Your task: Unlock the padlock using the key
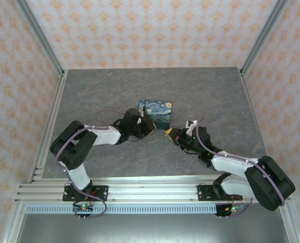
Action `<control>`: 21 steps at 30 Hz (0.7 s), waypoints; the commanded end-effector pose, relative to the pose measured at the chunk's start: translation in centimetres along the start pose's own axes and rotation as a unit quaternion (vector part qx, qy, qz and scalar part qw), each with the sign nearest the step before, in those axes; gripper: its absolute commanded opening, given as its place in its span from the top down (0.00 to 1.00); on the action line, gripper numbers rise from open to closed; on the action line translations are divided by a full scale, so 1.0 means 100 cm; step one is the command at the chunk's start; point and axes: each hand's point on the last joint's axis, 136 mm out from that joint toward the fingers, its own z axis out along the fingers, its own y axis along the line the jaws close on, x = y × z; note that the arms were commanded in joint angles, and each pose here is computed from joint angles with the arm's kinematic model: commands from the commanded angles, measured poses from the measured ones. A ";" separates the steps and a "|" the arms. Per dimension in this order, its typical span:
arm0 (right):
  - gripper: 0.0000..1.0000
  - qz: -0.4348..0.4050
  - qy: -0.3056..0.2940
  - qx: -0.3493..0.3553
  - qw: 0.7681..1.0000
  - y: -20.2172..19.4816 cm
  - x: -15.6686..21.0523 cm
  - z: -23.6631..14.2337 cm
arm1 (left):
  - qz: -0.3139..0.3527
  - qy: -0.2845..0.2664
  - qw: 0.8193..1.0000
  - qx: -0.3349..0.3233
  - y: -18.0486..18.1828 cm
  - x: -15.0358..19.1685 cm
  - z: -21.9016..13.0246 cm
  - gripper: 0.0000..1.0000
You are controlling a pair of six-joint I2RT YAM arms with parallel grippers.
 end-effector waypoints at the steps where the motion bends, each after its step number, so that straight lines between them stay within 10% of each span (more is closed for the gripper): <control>1: 1.00 -0.013 -0.005 0.003 1.000 -0.004 0.001 -0.003 | 0.004 0.010 0.998 0.063 -0.041 -0.003 -0.011 1.00; 21: 1.00 0.092 -0.046 -0.041 0.994 0.015 -0.024 0.022 | -0.019 -0.049 0.987 0.154 -0.072 -0.020 -0.031 1.00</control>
